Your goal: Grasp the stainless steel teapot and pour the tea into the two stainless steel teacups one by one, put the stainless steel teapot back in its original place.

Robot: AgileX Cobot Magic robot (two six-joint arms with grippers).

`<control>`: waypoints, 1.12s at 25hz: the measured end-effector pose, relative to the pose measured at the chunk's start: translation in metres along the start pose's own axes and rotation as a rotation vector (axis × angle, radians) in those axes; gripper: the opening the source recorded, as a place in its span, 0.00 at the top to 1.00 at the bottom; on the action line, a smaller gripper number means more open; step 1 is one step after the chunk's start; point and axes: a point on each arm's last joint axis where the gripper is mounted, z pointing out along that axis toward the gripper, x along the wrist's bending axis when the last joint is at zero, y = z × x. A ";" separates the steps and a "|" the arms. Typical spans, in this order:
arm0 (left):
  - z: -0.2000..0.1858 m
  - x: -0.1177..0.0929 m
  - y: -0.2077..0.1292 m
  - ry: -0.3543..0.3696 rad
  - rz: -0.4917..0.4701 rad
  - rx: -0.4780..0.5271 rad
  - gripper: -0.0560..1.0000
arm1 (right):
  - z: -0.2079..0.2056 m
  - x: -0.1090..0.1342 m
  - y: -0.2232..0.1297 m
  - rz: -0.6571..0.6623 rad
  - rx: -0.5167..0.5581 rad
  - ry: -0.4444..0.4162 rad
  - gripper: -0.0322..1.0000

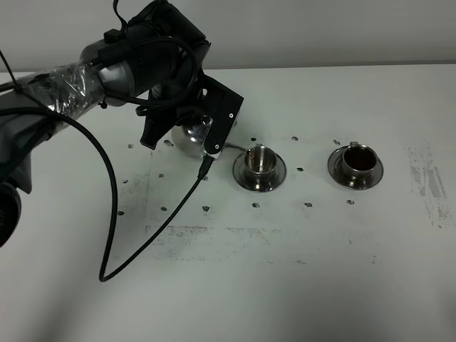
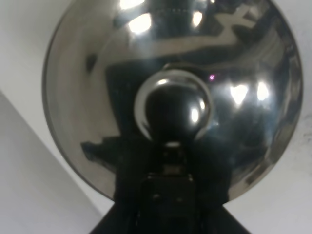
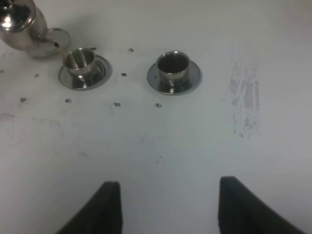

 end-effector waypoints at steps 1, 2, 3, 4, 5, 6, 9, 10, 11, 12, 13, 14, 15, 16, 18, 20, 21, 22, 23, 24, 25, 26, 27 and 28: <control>0.000 0.000 0.001 0.006 0.011 0.012 0.76 | 0.000 0.000 0.000 0.000 0.000 0.000 0.55; 0.001 0.001 0.002 0.007 0.021 0.023 0.76 | 0.000 0.000 0.000 0.000 0.000 0.000 0.55; 0.001 0.001 0.004 0.014 0.026 0.033 0.76 | 0.000 0.000 0.000 0.000 0.000 0.000 0.55; 0.001 0.002 0.006 0.021 0.031 0.041 0.76 | 0.000 0.000 0.000 0.000 0.000 0.000 0.55; 0.002 0.002 0.007 0.027 0.033 0.050 0.76 | 0.000 0.000 0.000 0.000 0.000 0.000 0.55; 0.002 0.003 0.008 0.034 0.035 0.055 0.76 | 0.000 0.000 0.000 0.000 0.000 0.000 0.55; -0.001 0.006 0.012 0.069 0.052 0.068 0.76 | 0.000 0.000 0.000 0.000 0.000 0.000 0.55; -0.002 0.006 0.014 0.078 0.061 0.074 0.76 | 0.000 0.000 0.000 0.000 0.000 0.000 0.55; -0.003 0.007 0.014 0.086 0.069 0.084 0.76 | 0.000 0.000 0.000 0.000 0.000 0.000 0.55; -0.004 0.007 0.016 0.092 0.078 0.090 0.76 | 0.000 0.000 0.000 0.000 0.000 0.000 0.55; -0.005 0.008 0.017 0.098 0.085 0.096 0.76 | 0.000 0.000 0.000 0.000 0.000 0.000 0.55; -0.006 0.008 0.017 0.101 0.090 0.101 0.76 | 0.000 0.000 0.000 0.000 0.000 0.000 0.55; -0.006 0.008 0.018 0.106 0.097 0.106 0.76 | 0.000 0.000 0.000 0.000 0.000 0.000 0.55; -0.007 0.009 0.019 0.110 0.103 0.113 0.76 | 0.000 0.000 0.000 0.000 0.000 0.000 0.55; -0.008 0.009 0.019 0.117 0.114 0.124 0.76 | 0.000 0.000 0.000 0.000 0.000 0.000 0.55; -0.009 0.010 0.021 0.128 0.130 0.139 0.76 | 0.000 0.000 0.000 0.000 0.000 0.000 0.55; -0.010 0.010 0.021 0.133 0.137 0.147 0.76 | 0.000 0.000 0.000 0.000 0.000 0.000 0.55; -0.010 0.011 0.022 0.138 0.143 0.151 0.76 | 0.000 0.000 0.000 0.000 0.000 0.000 0.55; -0.011 0.011 0.022 0.142 0.149 0.157 0.76 | 0.000 0.000 0.000 0.000 0.000 0.000 0.55; -0.011 0.011 0.023 0.147 0.156 0.162 0.76 | 0.000 0.000 0.000 0.000 0.000 0.000 0.55; -0.012 0.012 0.024 0.151 0.162 0.166 0.76 | 0.000 0.000 0.000 0.000 0.000 0.000 0.55; -0.012 0.012 0.024 0.154 0.168 0.169 0.76 | 0.000 0.000 0.000 0.000 0.000 0.000 0.55; -0.011 0.012 0.026 0.156 0.172 0.171 0.76 | 0.000 0.000 0.000 0.000 0.000 0.000 0.55; -0.011 0.012 0.027 0.157 0.175 0.171 0.76 | 0.000 0.000 0.000 0.000 0.000 0.000 0.55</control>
